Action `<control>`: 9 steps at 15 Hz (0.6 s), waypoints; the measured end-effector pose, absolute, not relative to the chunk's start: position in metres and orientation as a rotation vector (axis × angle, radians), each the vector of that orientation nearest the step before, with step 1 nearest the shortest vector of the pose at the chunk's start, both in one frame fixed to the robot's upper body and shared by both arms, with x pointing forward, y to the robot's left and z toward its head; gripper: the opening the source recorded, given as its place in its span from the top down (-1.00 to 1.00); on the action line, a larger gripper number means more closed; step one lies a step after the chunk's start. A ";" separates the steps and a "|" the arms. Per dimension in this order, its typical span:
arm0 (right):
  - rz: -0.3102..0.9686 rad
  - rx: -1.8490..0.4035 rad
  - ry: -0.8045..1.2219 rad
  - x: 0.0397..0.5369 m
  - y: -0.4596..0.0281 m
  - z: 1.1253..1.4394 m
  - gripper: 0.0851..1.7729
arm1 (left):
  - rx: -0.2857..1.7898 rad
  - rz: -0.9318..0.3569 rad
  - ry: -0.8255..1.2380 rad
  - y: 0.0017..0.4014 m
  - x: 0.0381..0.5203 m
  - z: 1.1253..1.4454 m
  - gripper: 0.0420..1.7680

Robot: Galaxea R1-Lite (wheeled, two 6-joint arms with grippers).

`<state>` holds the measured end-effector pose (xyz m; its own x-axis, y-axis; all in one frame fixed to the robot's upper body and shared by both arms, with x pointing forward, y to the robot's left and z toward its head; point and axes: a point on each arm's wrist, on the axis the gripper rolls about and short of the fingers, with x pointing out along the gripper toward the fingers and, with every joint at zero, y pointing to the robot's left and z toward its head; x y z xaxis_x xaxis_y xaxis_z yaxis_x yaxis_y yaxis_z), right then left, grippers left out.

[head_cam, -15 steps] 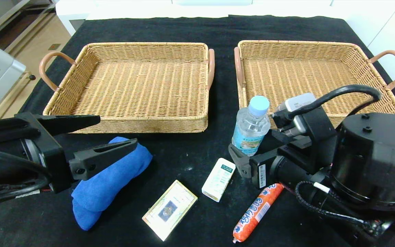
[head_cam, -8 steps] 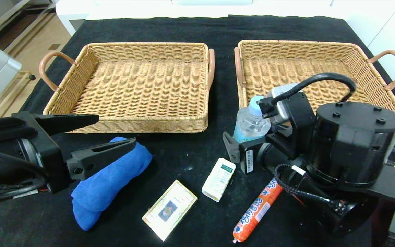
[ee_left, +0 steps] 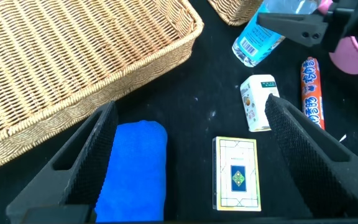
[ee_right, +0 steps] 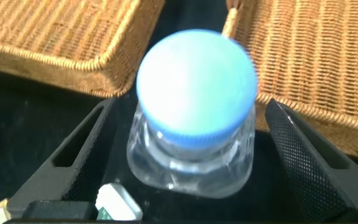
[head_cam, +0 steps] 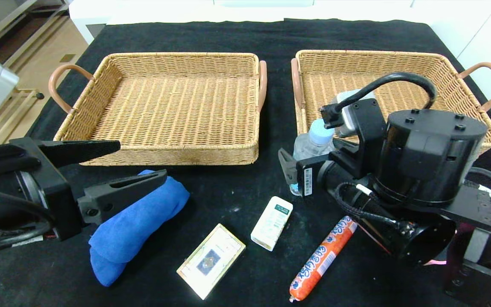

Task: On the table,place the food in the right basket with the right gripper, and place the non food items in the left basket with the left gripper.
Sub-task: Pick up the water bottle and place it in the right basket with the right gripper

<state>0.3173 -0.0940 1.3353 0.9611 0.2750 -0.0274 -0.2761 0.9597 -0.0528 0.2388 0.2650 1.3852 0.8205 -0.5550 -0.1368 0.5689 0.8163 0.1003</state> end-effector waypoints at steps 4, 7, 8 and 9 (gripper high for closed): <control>0.275 -0.059 0.020 0.321 -0.092 1.333 -0.93 | 0.139 -0.600 0.101 0.265 0.238 1.386 -0.94; 0.275 -0.060 0.021 0.322 -0.092 1.332 -0.61 | 0.139 -0.600 0.100 0.265 0.238 1.386 -0.94; 0.276 -0.061 0.021 0.322 -0.092 1.332 -0.42 | 0.139 -0.600 0.100 0.265 0.238 1.386 -0.94; 0.276 -0.062 0.021 0.322 -0.092 1.332 -0.26 | 0.139 -0.600 0.099 0.265 0.238 1.386 -0.94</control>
<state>0.3217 -0.0921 1.3320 0.9618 0.2721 -0.0291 -0.2734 0.9601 -0.0586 0.2379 0.2655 1.3858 0.8212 -0.5549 -0.1333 0.5682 0.8167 0.1010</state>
